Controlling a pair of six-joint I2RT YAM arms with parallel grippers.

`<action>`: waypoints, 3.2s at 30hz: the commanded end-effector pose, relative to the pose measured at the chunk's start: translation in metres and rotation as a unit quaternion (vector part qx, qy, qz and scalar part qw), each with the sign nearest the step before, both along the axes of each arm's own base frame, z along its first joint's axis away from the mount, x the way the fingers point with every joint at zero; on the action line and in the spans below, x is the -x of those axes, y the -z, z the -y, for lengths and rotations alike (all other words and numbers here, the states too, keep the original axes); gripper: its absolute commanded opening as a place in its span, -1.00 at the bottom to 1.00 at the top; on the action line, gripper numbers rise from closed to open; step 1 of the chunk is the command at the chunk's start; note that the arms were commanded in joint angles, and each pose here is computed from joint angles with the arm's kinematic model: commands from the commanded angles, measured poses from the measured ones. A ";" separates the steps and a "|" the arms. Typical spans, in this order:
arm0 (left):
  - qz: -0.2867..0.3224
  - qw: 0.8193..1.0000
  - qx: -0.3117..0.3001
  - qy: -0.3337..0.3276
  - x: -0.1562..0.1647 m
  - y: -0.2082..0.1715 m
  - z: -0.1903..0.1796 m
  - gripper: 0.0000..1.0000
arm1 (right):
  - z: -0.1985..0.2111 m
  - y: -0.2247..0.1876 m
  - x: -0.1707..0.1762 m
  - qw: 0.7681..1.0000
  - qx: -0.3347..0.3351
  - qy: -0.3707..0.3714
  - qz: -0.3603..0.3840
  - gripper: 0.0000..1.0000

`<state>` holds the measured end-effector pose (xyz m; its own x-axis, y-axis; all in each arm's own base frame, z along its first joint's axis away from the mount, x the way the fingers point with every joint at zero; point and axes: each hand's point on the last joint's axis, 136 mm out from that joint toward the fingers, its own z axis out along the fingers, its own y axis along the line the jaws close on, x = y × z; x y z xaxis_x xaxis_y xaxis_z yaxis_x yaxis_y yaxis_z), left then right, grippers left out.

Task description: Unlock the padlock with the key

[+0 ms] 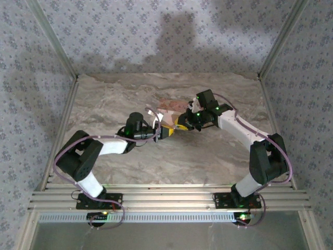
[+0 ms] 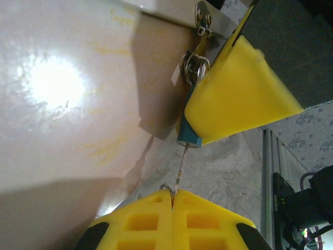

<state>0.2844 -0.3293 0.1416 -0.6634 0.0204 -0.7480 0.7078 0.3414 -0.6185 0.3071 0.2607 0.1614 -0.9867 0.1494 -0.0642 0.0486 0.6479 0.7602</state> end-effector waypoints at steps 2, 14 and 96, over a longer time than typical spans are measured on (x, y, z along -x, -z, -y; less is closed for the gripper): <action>0.052 0.997 0.051 -0.016 -0.014 -0.052 0.003 -1.00 | -0.010 -0.016 0.011 0.999 -0.008 -0.032 0.016 -1.00; 0.057 0.995 0.067 -0.048 -0.013 -0.046 0.016 -1.00 | -0.019 -0.022 0.010 0.999 -0.035 -0.013 0.008 -1.00; 0.118 0.977 -0.111 -0.138 0.027 -0.013 -0.070 -1.00 | 0.043 0.111 -0.018 0.955 0.269 0.065 0.109 0.04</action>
<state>0.2564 -0.2681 0.1570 -0.4908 -0.0185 -0.8711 0.6922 0.5989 -0.4027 0.3154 0.2197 0.0436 -0.9418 0.1602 -0.2954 0.0482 0.9344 0.3529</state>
